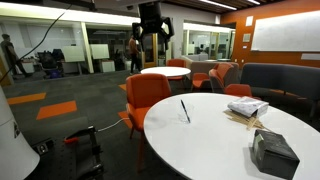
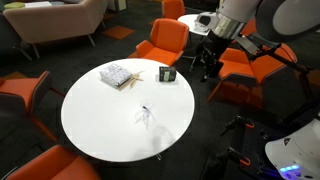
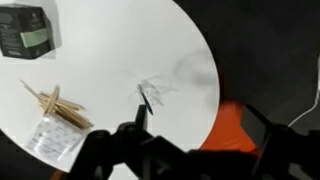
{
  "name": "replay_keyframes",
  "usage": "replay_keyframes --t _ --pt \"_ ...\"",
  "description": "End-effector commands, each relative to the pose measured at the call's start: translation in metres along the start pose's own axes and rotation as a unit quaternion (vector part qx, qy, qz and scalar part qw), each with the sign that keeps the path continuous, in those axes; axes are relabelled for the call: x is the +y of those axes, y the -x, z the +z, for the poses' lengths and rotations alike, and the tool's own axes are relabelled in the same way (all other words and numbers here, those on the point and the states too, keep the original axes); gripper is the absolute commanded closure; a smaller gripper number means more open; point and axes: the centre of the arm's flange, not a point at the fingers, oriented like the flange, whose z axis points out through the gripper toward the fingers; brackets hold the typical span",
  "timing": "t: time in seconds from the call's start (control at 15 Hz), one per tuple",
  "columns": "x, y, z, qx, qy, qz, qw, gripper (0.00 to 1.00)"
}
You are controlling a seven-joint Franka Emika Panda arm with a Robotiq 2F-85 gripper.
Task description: Put the pen in the cup on the table
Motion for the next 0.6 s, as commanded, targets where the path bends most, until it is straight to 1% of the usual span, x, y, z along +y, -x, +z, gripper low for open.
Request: replay_keyframes --t 0.0,0.13,0.27,0.47,0.53 --pt "0.040 -0.020 0.027 -0.004 -0.013 -0.101 0.9948 0.00" --pt "0.061 -0.027 0.043 -0.009 -0.020 -0.159 0.9871 0.00" --pt "0.077 -0.036 0.063 -0.010 -0.033 -0.215 0.9760 0.00" --pt "0.092 -0.053 0.098 -0.012 -0.051 -0.300 0.9525 0.00" --pt "0.095 -0.059 0.111 -0.013 -0.056 -0.318 0.9465 0.00"
